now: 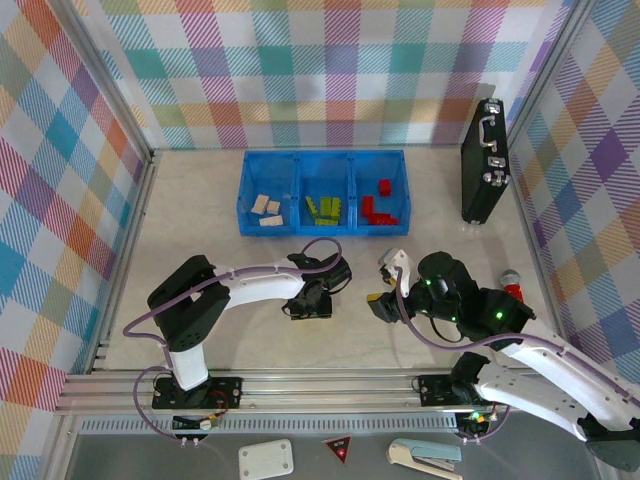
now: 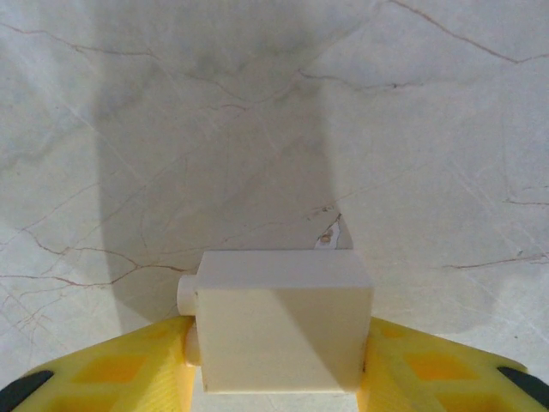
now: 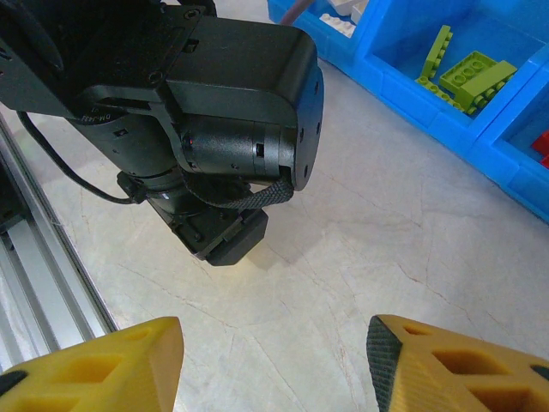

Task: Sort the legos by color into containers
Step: Pick up the lego from the middle-left of the table.

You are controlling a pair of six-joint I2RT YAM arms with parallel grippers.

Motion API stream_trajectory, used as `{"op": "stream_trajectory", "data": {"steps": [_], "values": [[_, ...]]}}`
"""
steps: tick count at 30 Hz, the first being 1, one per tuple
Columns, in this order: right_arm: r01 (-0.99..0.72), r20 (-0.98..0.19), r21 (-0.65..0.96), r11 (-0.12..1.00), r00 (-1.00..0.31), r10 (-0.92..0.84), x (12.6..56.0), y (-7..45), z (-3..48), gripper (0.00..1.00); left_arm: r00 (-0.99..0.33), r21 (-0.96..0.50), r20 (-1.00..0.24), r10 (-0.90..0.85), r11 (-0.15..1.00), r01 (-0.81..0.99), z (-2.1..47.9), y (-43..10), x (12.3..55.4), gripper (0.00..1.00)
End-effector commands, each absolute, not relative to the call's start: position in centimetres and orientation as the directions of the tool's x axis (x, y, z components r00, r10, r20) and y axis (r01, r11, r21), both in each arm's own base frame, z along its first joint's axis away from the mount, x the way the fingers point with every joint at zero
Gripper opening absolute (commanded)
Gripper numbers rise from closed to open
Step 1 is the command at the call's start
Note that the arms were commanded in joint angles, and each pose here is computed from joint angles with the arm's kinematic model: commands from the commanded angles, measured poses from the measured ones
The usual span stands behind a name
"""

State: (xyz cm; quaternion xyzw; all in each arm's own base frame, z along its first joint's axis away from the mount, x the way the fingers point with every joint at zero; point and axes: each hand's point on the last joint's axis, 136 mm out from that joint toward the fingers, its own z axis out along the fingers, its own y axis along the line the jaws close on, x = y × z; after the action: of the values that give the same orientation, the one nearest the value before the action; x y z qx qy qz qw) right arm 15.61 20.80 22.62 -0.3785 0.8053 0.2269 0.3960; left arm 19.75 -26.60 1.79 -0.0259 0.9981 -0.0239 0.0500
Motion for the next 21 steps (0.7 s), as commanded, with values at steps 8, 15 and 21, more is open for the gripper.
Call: {"op": "stream_trajectory", "data": {"steps": [8, 15, 21], "values": [[-0.798, -0.828, 0.068, 0.599, -0.381, -0.412, 15.4, 20.8, 23.3, 0.6, -0.991, -0.061, -0.126, -0.043, 0.997, -0.036, 3.3, -27.0, 20.0, 0.48], [-0.796, -0.827, 0.066, 0.602, -0.381, -0.413, 15.4, 20.8, 23.3, 0.6, -0.987, -0.071, -0.154, -0.044, 0.997, -0.033, 5.2, -26.4, 21.4, 0.47], [-0.792, -0.828, 0.065, 0.608, -0.383, -0.41, 15.5, 20.6, 23.4, 0.6, -0.983, -0.07, -0.175, -0.05, 0.997, -0.039, 6.8, -24.9, 23.3, 0.48]]}}
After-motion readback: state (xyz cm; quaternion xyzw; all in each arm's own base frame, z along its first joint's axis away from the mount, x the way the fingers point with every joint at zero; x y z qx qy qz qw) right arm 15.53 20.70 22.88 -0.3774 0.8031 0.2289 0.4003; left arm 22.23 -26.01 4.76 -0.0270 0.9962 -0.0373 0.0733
